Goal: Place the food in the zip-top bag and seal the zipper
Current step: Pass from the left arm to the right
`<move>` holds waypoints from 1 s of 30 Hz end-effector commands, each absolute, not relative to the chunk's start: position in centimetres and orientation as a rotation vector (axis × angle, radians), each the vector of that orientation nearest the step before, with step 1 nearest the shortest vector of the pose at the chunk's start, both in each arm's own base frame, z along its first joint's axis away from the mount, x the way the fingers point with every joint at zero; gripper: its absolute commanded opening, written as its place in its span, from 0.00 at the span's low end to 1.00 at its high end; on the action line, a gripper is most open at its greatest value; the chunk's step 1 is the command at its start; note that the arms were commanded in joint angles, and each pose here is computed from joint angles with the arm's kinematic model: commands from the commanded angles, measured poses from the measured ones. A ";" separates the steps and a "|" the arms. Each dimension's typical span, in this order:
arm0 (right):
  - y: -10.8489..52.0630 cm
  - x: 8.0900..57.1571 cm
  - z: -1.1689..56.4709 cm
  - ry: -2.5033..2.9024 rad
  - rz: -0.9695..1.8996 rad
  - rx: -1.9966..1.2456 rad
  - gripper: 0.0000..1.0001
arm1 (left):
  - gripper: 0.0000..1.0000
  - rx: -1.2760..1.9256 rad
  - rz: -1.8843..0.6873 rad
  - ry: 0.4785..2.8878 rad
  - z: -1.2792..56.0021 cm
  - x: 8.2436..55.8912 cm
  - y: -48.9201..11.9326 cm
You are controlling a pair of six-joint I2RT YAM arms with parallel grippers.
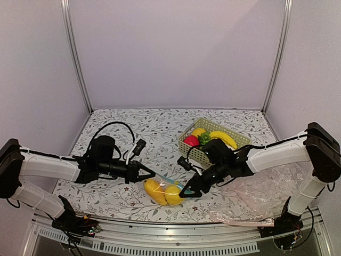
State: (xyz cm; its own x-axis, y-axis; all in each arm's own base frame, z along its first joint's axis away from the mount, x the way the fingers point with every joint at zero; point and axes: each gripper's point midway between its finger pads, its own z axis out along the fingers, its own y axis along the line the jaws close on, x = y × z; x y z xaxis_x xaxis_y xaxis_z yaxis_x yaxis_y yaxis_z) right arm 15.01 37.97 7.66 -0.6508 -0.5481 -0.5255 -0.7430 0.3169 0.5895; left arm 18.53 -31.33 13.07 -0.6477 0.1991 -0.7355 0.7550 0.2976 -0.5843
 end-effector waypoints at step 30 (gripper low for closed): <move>37.6 16.9 9.4 2.378 1.249 -1.016 0.00 | 0.99 0.622 -1.191 2.035 13.5 19.7 -27.5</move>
